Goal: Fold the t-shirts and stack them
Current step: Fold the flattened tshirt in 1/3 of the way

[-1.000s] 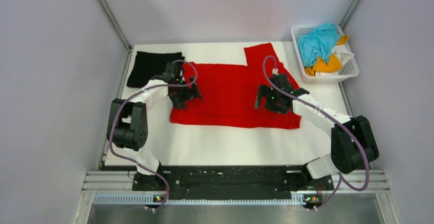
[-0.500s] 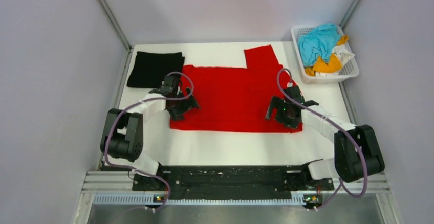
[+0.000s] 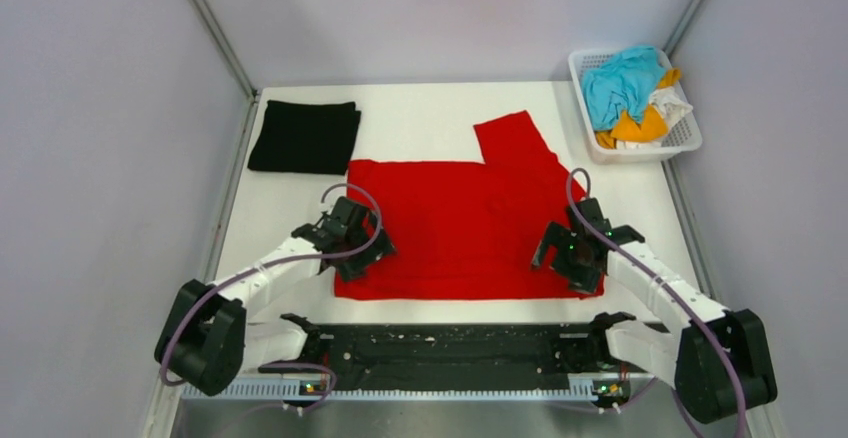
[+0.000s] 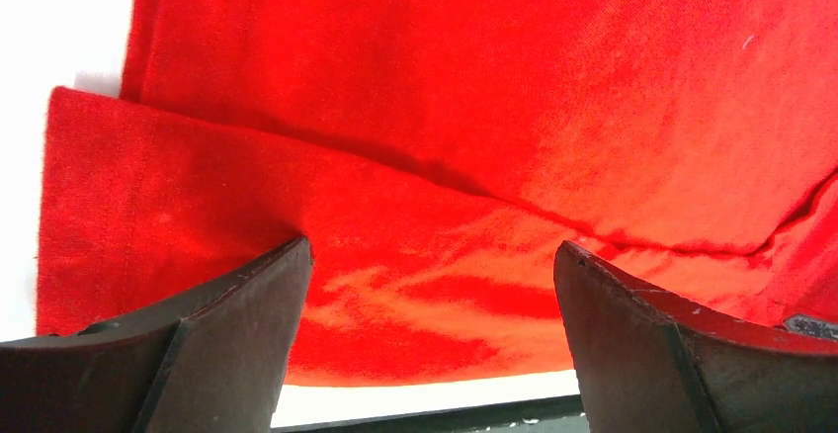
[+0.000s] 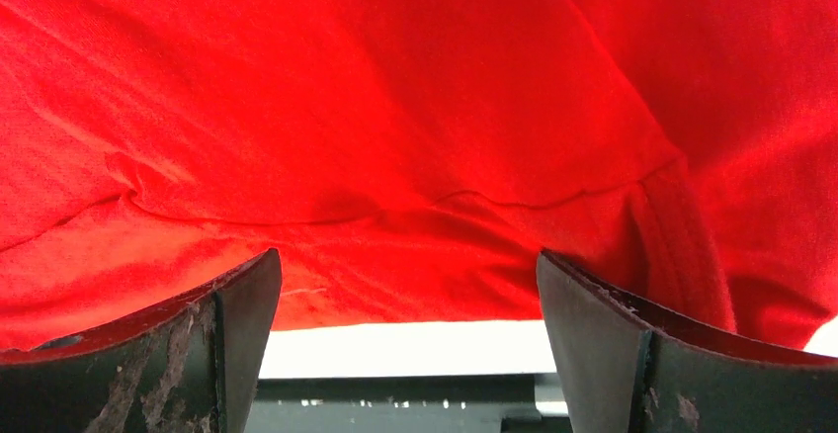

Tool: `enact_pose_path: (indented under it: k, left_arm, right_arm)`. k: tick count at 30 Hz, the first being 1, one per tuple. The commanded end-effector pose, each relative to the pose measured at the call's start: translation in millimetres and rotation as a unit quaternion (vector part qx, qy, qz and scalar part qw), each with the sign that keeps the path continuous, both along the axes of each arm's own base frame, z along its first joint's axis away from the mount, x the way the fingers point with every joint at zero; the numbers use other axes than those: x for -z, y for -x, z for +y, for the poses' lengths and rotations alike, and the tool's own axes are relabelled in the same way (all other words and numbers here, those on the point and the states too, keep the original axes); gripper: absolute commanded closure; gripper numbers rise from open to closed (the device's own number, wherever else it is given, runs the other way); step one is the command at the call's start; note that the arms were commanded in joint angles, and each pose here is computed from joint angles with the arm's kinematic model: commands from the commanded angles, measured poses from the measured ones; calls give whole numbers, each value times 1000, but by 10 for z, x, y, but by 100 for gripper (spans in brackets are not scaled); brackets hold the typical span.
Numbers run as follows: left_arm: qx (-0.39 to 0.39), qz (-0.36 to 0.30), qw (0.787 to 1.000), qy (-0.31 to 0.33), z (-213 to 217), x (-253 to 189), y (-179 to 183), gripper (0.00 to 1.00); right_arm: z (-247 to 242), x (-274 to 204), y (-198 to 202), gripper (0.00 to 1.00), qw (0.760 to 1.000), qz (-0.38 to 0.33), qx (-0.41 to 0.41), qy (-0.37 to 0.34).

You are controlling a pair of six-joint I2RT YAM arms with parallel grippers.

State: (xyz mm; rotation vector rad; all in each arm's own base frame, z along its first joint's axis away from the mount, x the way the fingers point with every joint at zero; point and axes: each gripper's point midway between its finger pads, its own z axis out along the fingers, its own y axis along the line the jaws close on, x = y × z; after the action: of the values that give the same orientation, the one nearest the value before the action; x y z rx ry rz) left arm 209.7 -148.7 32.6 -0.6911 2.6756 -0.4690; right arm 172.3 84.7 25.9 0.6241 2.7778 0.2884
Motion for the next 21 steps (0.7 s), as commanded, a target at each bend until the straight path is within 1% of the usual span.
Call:
enact_pose_path:
  k: [1,4,6,10,13,16,18,21]
  left_arm:
    - [-65,107,990,-59,333,331,639,1]
    - [-78,98,991,-48,356,318,702,1]
    - [-87,87,991,-44,374,288,699,1]
    - [-97,99,989,-48,431,246,809,1]
    - [-96,86,991,-42,441,239,811,1]
    - [-86,61,994,-39,401,126,682,1]
    - [-81,43,994,-53,417,17,565,1]
    - [-79,8,993,-91,472,-244,308,1]
  right_arm:
    - [-34,-45,234,1,999,22,42,-9]
    - [-95,-33,292,1,998,15,56,0]
    - [-84,-37,310,1,998,12,56,-6]
    - [-63,-62,351,1,998,11,55,-15]
    - [-99,-89,391,1,998,8,62,-10]
    - [-79,-164,370,1,998,-1,68,-19]
    - [-45,-237,323,1,997,-11,64,-28]
    - [-31,-436,110,1,997,-65,39,-26]
